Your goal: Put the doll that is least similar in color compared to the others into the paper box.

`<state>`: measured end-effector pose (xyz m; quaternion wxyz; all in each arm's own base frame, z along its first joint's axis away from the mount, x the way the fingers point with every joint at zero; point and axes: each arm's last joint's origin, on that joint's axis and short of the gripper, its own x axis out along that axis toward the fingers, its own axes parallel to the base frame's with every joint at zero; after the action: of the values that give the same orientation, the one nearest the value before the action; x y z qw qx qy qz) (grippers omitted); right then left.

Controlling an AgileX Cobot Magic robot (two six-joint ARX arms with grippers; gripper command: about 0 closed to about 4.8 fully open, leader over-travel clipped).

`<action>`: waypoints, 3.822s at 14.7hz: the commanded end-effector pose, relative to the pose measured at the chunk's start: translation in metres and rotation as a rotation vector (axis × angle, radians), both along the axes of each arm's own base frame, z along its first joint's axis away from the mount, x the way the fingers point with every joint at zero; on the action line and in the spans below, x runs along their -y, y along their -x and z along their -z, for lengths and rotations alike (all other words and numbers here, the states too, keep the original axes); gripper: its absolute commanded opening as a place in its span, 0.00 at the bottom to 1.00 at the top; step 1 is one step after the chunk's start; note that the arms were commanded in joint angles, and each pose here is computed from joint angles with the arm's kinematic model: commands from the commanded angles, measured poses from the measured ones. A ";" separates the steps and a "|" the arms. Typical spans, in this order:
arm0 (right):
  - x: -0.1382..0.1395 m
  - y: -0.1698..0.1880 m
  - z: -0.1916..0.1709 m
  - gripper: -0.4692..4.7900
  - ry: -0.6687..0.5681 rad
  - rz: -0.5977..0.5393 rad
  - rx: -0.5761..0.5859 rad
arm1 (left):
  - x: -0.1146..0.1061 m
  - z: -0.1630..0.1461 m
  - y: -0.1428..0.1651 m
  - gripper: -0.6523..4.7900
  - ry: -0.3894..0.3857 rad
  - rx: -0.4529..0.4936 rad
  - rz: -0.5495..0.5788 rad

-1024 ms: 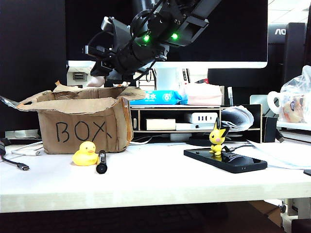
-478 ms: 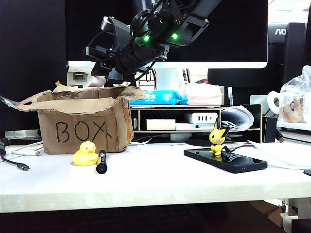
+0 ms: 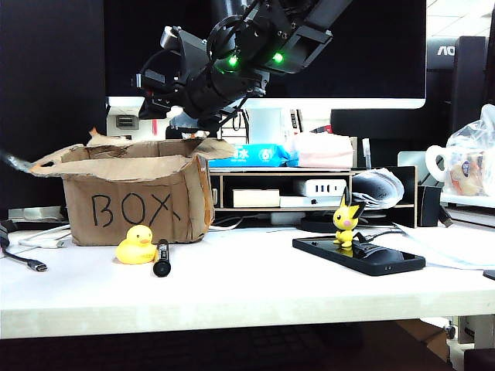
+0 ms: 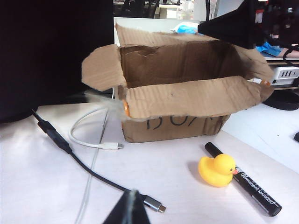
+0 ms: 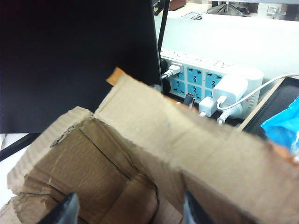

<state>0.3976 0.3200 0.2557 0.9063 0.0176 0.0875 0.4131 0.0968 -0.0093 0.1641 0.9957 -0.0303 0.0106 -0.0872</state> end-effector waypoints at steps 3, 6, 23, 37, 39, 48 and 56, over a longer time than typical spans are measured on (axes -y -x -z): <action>0.000 0.004 -0.013 0.08 -0.022 -0.032 0.025 | 0.000 -0.001 0.000 0.11 0.000 0.007 0.004; 0.007 0.012 -0.027 0.08 0.017 -0.026 -0.022 | 0.000 -0.001 0.000 0.11 0.000 0.007 0.004; 0.145 0.190 -0.045 0.08 0.427 -0.013 -0.153 | 0.000 0.000 0.000 0.11 0.000 0.001 0.004; 0.277 0.347 -0.058 0.08 -0.067 0.144 0.092 | -0.009 0.000 0.000 0.11 0.000 0.002 -0.093; 0.284 0.356 -0.057 0.08 -0.079 0.145 0.105 | -0.011 0.000 0.000 0.11 0.000 0.001 -0.109; 0.294 0.367 -0.055 0.08 -0.099 0.144 0.126 | -0.011 0.000 0.000 0.11 0.000 0.002 -0.112; 0.306 0.379 -0.050 0.08 -0.128 0.222 0.169 | -0.011 0.000 0.000 0.11 0.000 0.002 -0.112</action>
<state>0.0204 0.0158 0.3063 0.9456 0.0464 -0.0101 0.3219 0.0972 0.0020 0.1636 0.9990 -0.0313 0.0116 -0.0292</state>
